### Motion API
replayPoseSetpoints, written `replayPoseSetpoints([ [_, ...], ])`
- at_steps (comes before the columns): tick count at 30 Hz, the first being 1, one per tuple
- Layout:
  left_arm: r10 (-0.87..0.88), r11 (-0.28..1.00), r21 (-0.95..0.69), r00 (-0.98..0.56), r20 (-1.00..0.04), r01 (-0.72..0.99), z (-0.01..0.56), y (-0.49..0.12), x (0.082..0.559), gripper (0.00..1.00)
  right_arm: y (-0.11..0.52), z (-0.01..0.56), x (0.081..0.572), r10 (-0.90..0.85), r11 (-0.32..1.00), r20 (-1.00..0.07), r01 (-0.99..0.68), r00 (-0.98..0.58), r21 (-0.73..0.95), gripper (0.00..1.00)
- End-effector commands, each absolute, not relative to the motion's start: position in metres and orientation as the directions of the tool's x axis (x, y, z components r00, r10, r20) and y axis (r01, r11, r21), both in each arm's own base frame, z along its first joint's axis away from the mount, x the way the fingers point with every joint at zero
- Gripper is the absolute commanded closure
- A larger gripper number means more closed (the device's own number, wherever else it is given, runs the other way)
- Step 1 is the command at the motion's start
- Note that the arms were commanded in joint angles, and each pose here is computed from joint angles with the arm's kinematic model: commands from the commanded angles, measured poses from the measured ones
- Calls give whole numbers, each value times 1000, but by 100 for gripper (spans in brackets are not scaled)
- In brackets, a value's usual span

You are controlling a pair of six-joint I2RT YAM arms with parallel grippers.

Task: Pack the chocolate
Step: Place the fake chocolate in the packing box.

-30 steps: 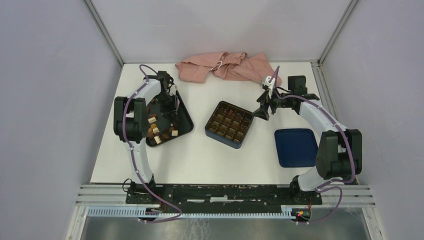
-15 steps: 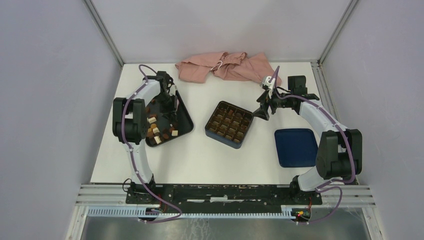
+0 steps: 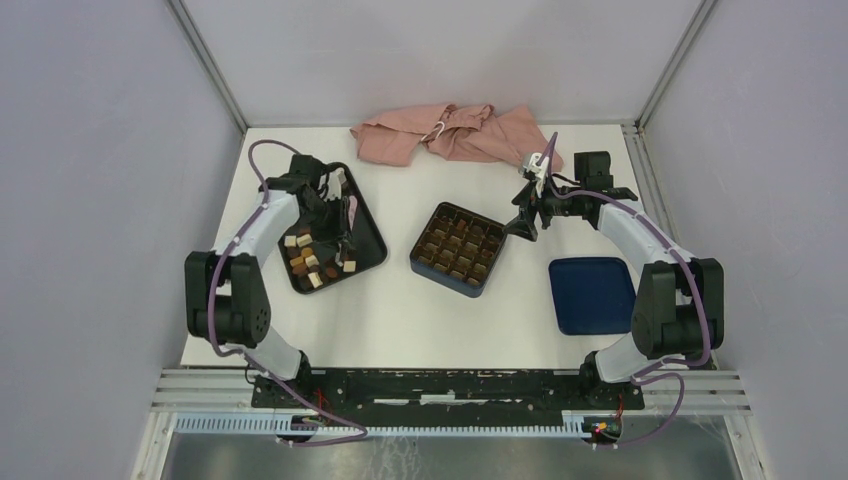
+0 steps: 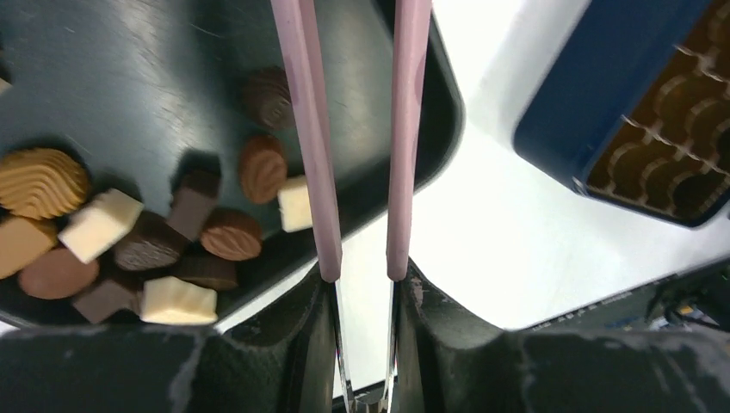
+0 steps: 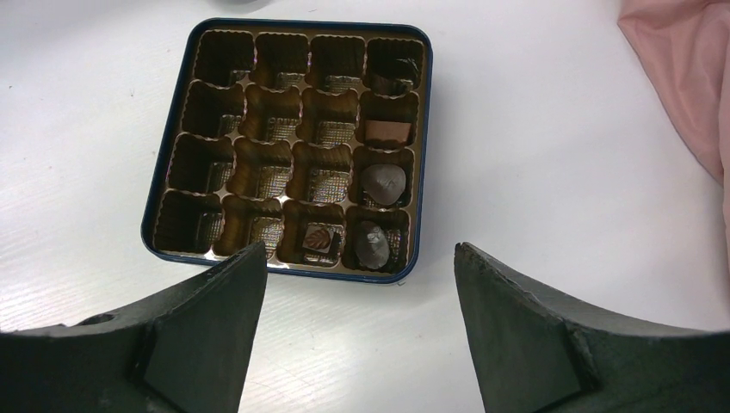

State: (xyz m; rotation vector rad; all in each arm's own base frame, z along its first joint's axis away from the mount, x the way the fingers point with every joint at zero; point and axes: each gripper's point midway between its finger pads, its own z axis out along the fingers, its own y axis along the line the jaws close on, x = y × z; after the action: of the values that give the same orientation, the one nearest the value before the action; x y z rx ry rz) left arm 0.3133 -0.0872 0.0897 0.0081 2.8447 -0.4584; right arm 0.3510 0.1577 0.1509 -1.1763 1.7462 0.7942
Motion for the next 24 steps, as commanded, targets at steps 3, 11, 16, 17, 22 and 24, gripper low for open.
replayPoseSetpoints([
  [3, -69, 835, -529, -925, -373, 151, 133, -136, 288, 98, 161, 160, 356, -382, 337, -914, -941, -139, 2, 15],
  [11, -26, 720, -617, -876, -482, 318, 175, -206, 248, 98, 158, 158, 358, -396, 349, -907, -937, -142, -6, 15],
  [16, 34, 704, -605, -869, -494, 372, 180, -248, 236, 98, 157, 158, 359, -403, 354, -905, -935, -138, -15, 15],
  [17, 46, 707, -599, -869, -492, 376, 178, -255, 235, 98, 156, 157, 359, -405, 356, -903, -935, -141, -13, 15],
  [22, 86, 772, -525, -877, -472, 358, 156, -257, 243, 98, 156, 160, 359, -403, 355, -905, -935, -135, -19, 15],
  [24, 88, 797, -486, -866, -493, 358, 159, -251, 247, 98, 156, 160, 359, -402, 354, -906, -935, -135, -18, 15],
])
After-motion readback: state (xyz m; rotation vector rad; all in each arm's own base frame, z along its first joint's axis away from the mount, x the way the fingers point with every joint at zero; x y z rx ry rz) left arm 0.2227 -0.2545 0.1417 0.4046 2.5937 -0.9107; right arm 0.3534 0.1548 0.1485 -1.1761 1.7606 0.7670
